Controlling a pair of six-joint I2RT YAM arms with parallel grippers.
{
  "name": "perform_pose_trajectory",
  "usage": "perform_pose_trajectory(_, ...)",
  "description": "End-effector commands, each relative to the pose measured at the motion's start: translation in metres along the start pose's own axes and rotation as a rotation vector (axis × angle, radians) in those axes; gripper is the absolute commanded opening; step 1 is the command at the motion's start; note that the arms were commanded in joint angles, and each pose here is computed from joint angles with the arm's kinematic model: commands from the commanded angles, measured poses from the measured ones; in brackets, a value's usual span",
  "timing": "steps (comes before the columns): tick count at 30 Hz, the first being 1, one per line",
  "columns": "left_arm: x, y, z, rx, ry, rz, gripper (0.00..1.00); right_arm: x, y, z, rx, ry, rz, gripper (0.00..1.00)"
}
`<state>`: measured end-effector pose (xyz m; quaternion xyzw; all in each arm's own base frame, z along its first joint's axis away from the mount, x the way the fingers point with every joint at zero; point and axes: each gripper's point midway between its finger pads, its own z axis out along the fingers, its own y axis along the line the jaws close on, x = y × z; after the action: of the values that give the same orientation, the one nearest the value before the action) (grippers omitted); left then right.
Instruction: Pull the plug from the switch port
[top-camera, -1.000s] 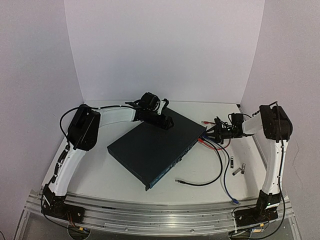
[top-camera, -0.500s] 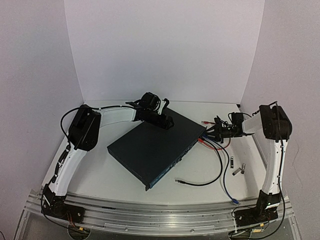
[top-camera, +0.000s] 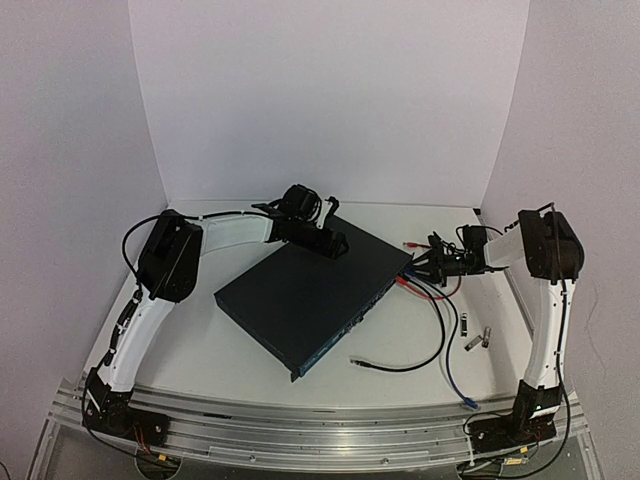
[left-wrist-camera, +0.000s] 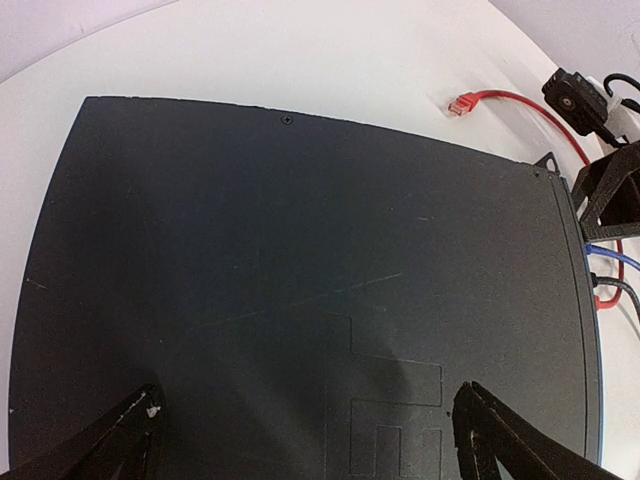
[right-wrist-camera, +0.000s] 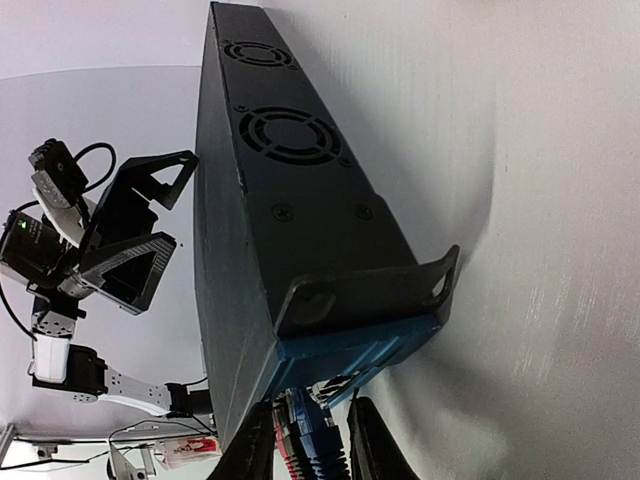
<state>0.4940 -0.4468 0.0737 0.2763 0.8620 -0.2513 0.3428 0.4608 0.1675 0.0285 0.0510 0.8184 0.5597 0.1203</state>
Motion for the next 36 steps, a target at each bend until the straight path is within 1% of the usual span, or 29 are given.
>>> perform_pose_trajectory(1, 0.093, 0.02, 0.027, -0.035, 0.262, -0.084, 1.0, 0.013, 0.003, 0.013, -0.016, 0.041, -0.027, 0.24)
perform_pose_trajectory(12, 0.098, 0.022, 0.029, -0.042, 0.273, -0.083, 0.99, 0.024, 0.005, 0.013, -0.055, 0.075, -0.07, 0.24)
perform_pose_trajectory(16, 0.099, 0.023, 0.029, -0.046, 0.276, -0.084, 0.99, 0.024, 0.0, 0.015, -0.044, 0.073, -0.055, 0.24)
perform_pose_trajectory(20, 0.1, 0.023, 0.029, -0.047, 0.277, -0.089, 0.99, 0.017, -0.003, 0.016, -0.025, 0.057, -0.032, 0.19)
perform_pose_trajectory(25, 0.1, 0.022, 0.029, -0.042, 0.276, -0.093, 1.0, 0.01, 0.004, 0.014, -0.011, 0.034, -0.038, 0.13)
perform_pose_trajectory(30, 0.102, 0.023, 0.031, -0.044, 0.278, -0.096, 0.99, 0.007, 0.001, 0.015, -0.008, 0.032, 0.016, 0.0)
perform_pose_trajectory(36, 0.107, 0.028, 0.032, -0.068, 0.288, -0.106, 0.99, 0.015, -0.009, 0.011, 0.001, 0.036, 0.061, 0.0)
